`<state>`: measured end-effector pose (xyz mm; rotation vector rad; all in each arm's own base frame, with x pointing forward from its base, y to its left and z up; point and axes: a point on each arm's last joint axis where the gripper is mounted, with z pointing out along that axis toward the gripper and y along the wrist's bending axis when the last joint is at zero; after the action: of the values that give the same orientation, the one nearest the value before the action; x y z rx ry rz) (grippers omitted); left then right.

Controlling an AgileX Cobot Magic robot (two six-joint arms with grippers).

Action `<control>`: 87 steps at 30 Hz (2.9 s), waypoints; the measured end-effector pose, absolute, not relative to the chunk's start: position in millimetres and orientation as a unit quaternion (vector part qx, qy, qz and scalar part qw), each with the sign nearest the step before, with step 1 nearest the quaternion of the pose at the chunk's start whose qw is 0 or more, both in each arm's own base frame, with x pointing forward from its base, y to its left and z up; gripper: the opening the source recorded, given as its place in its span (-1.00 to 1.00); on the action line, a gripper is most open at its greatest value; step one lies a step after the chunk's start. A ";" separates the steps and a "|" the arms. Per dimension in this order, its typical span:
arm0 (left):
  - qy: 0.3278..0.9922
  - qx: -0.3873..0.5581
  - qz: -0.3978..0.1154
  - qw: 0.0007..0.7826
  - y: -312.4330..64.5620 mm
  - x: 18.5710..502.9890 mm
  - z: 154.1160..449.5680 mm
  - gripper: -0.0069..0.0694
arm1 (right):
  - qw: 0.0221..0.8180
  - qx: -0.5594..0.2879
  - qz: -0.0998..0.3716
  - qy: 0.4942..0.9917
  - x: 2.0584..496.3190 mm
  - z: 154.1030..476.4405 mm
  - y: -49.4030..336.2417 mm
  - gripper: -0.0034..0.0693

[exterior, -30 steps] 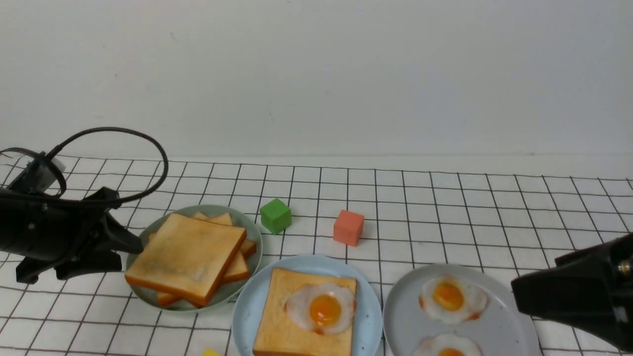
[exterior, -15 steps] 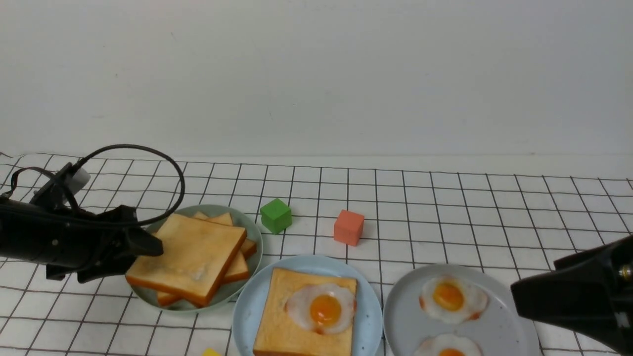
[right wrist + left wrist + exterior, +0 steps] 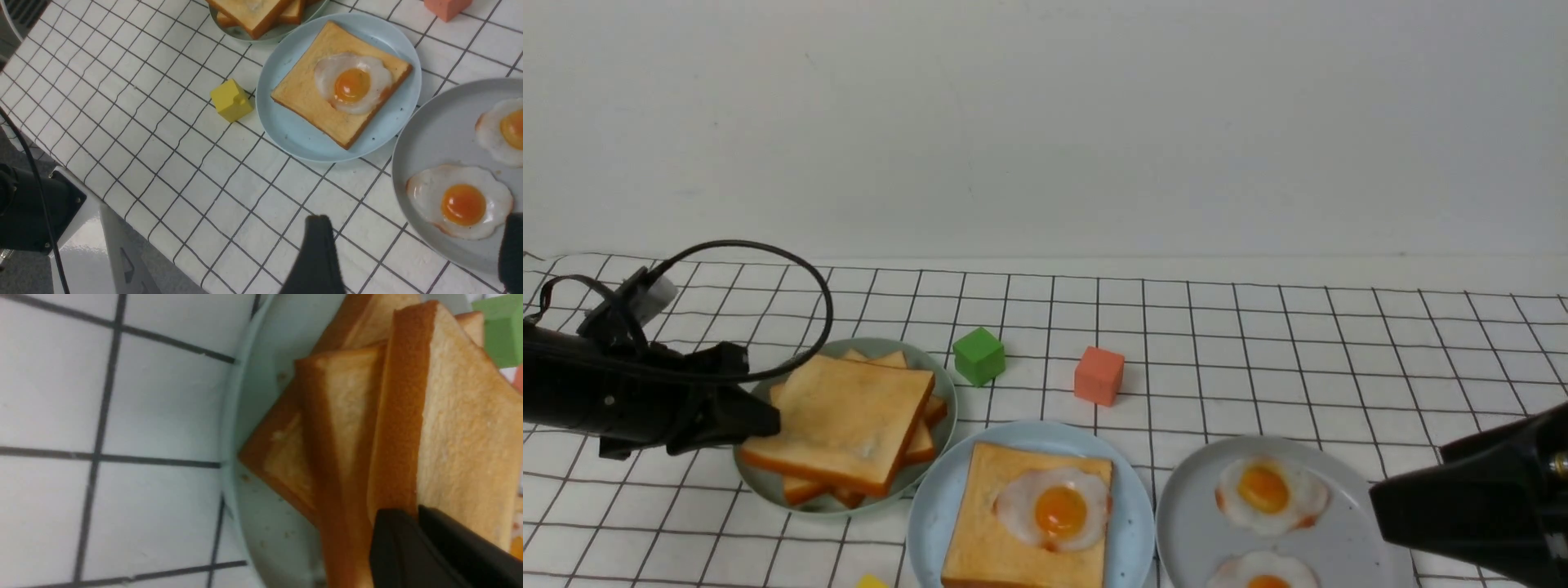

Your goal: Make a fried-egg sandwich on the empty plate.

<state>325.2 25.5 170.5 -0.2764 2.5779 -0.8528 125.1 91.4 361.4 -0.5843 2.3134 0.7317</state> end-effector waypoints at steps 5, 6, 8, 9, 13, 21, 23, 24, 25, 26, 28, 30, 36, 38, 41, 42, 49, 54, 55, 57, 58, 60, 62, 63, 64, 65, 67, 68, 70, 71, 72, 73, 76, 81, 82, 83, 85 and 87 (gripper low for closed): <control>0.906 -0.069 -0.352 0.223 -3.2 308.8 202.6 -0.77 | 0.309 -0.225 0.278 0.881 123.7 360.4 91.3 0.63; 0.902 -0.060 -0.364 0.225 -15.1 304.0 205.9 -0.77 | 0.309 -0.225 0.278 0.881 123.6 360.4 91.3 0.63; 0.894 -0.049 -0.385 0.224 -40.7 288.0 206.2 -0.77 | 0.309 -0.225 0.278 0.881 123.6 360.4 91.3 0.63; 0.891 -0.052 -0.394 0.221 -52.2 281.0 202.7 -0.77 | 0.309 -0.225 0.278 0.881 123.6 360.4 91.3 0.63; 0.884 -0.090 -0.400 0.225 -82.6 262.0 181.1 -0.77 | 0.309 -0.225 0.278 0.881 123.4 360.5 91.3 0.63; 0.917 -0.088 -0.331 0.203 -110.3 253.3 146.7 -0.77 | 0.308 -0.225 0.278 0.882 123.2 360.4 91.2 0.63; 0.923 -0.090 -0.319 0.197 -114.0 255.5 140.4 -0.73 | 0.307 -0.226 0.278 0.882 123.1 360.3 91.2 0.63; 0.923 -0.090 -0.319 0.197 -114.3 255.8 140.0 -0.72 | 0.307 -0.226 0.278 0.882 123.1 360.3 91.2 0.63; 0.923 -0.091 -0.319 0.194 -116.1 257.6 137.8 -0.67 | 0.306 -0.226 0.278 0.882 122.9 360.2 91.2 0.63; 0.923 -0.092 -0.320 0.193 -116.6 259.1 137.6 -0.59 | 0.304 -0.227 0.278 0.883 122.6 360.0 91.2 0.63; 0.922 -0.092 -0.322 0.193 -117.1 259.6 138.0 -0.47 | 0.300 -0.228 0.278 0.883 122.0 359.6 91.2 0.63; 0.922 -0.092 -0.324 0.193 -117.4 259.7 138.0 -0.24 | 0.296 -0.230 0.278 0.885 121.2 359.0 91.1 0.63; 0.917 -0.094 -0.328 0.207 -114.3 260.4 146.5 0.41 | 0.293 -0.234 0.270 0.887 120.1 358.3 89.7 0.62; 0.905 -0.098 -0.337 0.240 -107.0 261.1 165.9 0.70 | 0.303 -0.234 0.252 0.889 117.5 358.5 85.4 0.51; 0.889 -0.101 -0.346 0.282 -95.8 259.3 190.9 0.87 | 0.335 -0.218 0.230 0.887 109.3 356.2 76.0 0.19; 0.884 -0.099 -0.348 0.297 -91.0 257.0 201.4 0.89 | 0.356 -0.209 0.221 0.884 103.4 353.2 70.9 0.00; 0.855 0.019 -0.374 0.359 -72.0 223.8 287.7 0.62 | 0.497 -0.172 0.195 0.828 49.3 300.9 37.1 -0.93; 0.879 0.096 -0.305 0.353 -63.2 191.1 346.6 -0.08 | 0.575 -0.152 0.196 0.780 31.8 264.7 26.1 -0.93; 0.889 0.100 -0.281 0.348 -59.6 183.5 353.4 -0.27 | 0.588 -0.148 0.198 0.770 30.1 260.1 24.8 -0.92; 0.900 0.104 -0.249 0.341 -54.6 175.3 358.2 -0.49 | 0.603 -0.144 0.200 0.759 28.5 256.3 23.6 -0.92; 0.908 0.099 -0.214 0.345 -47.7 162.2 367.5 -0.72 | 0.613 -0.140 0.202 0.751 27.5 253.7 22.8 -0.92; 0.918 0.080 -0.167 0.350 -37.7 140.8 375.4 -0.85 | 0.623 -0.134 0.204 0.743 27.7 253.5 22.3 -0.91; 0.920 0.059 -0.133 0.365 -29.2 114.4 381.8 -0.85 | 0.629 -0.131 0.206 0.739 28.2 254.7 22.2 -0.90; 0.916 0.051 -0.121 0.378 -25.8 100.7 383.6 -0.85 | 0.629 -0.131 0.206 0.738 28.2 254.8 22.2 -0.90; 0.916 0.046 -0.119 0.381 -25.0 97.9 383.8 -0.85 | 0.629 -0.131 0.206 0.738 28.2 254.8 22.2 -0.90; 0.909 0.028 -0.095 0.404 -18.5 78.9 383.3 -0.85 | 0.630 -0.131 0.206 0.738 28.2 255.0 22.1 -0.90; 0.895 0.009 -0.072 0.440 -11.7 57.4 379.5 -0.85 | 0.630 -0.131 0.206 0.738 28.2 255.0 22.1 -0.90; 0.886 0.005 -0.062 0.459 -9.0 48.9 375.4 -0.85 | 0.630 -0.131 0.206 0.738 28.2 255.0 22.1 -0.89; 0.869 0.013 -0.045 0.492 -6.2 38.8 361.5 -0.85 | 0.630 -0.131 0.206 0.738 28.2 255.0 22.1 -0.89; 0.863 0.019 -0.044 0.504 -6.4 39.0 357.1 -0.85 | 0.630 -0.131 0.206 0.738 28.2 255.0 22.1 -0.89; 0.859 0.026 -0.043 0.510 -7.0 39.6 352.1 -0.85 | 0.630 -0.131 0.206 0.738 28.2 255.0 22.1 -0.89; 0.860 0.029 -0.043 0.508 -7.3 40.7 349.0 -0.85 | 0.630 -0.131 0.206 0.738 28.2 255.0 22.1 -0.89; 0.857 0.034 -0.078 0.508 -13.7 48.4 335.1 -0.85 | 0.630 -0.131 0.206 0.738 28.2 255.0 22.1 -0.88; 0.853 0.018 -0.147 0.500 -23.0 51.1 333.6 -0.85 | 0.630 -0.131 0.206 0.738 28.2 255.0 22.1 -0.86; 0.853 0.016 -0.153 0.499 -23.8 51.5 333.9 -0.85 | 0.630 -0.131 0.206 0.738 28.2 255.0 22.1 -0.86; 0.852 0.016 -0.157 0.499 -24.3 52.0 334.1 -0.85 | 0.630 -0.131 0.206 0.738 28.2 255.0 22.1 -0.85; 0.852 0.020 -0.152 0.500 -24.0 52.1 334.0 -0.85 | 0.630 -0.131 0.206 0.738 28.2 255.0 22.1 -0.85; 0.853 0.023 -0.143 0.501 -23.0 52.3 333.8 -0.85 | 0.630 -0.131 0.206 0.738 28.2 255.0 22.1 -0.84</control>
<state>52.3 -23.0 333.8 0.0566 2.0615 -0.3466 28.2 22.1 255.0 -0.2993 1.6896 0.4719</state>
